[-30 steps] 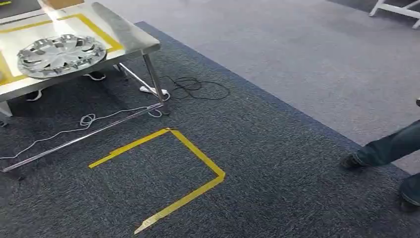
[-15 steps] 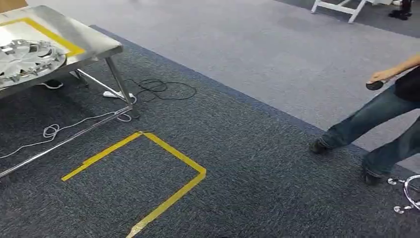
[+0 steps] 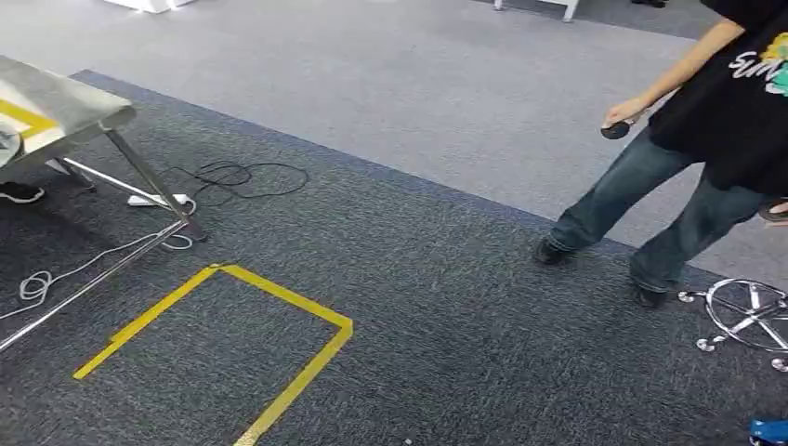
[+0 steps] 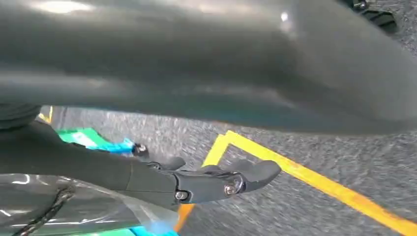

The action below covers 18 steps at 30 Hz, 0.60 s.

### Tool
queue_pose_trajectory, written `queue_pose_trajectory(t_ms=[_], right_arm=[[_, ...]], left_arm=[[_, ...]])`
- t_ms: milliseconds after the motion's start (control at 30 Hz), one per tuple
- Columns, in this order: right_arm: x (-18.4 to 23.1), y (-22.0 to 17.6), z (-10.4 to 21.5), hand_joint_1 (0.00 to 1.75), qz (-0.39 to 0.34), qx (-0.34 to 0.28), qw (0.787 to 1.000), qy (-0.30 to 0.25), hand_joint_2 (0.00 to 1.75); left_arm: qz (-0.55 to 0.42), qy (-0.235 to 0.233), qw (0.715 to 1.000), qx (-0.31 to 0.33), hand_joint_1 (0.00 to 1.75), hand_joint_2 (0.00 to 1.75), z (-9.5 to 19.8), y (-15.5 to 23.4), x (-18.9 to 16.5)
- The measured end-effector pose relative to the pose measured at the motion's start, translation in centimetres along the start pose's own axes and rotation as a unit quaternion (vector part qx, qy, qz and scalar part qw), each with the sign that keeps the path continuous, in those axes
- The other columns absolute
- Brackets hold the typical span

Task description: Take the parts from the cabinet and place them on the table.

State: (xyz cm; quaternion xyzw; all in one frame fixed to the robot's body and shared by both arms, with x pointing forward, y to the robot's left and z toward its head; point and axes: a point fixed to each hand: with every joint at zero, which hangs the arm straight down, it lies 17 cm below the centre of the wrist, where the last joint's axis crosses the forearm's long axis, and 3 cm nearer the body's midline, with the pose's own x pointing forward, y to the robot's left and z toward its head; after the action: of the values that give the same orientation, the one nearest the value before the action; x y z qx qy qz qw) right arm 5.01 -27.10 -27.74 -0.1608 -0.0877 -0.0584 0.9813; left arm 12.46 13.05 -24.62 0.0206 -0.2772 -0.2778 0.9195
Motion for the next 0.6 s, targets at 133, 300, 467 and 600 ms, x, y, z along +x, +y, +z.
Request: queue_pose_trajectory(t_ms=[133, 300, 467, 600], right_arm=[[0.43, 0.19, -0.01, 0.00, -0.007, 0.004, 1.000, -0.001, 0.00], [-0.28, 0.04, 0.01, 0.00, -0.009, 0.003, 1.000, 0.006, 0.00], [-0.25, 0.05, 0.00, 0.00, -0.011, 0.003, 1.000, 0.006, 0.00], [0.17, 0.03, -0.05, 0.00, -0.012, 0.002, 1.000, 0.003, 0.00]], left_arm=[[-0.001, 0.002, 1.000, -0.001, 0.00, 0.00, 0.05, -0.02, -0.23], [-0.003, 0.003, 1.000, -0.002, 0.00, 0.00, 0.12, -0.24, -0.26], [-0.003, 0.004, 1.000, -0.001, 0.00, 0.00, 0.16, -0.20, -0.45], [-0.002, 0.004, 1.000, -0.002, 0.00, 0.00, 0.17, -0.29, -0.38]])
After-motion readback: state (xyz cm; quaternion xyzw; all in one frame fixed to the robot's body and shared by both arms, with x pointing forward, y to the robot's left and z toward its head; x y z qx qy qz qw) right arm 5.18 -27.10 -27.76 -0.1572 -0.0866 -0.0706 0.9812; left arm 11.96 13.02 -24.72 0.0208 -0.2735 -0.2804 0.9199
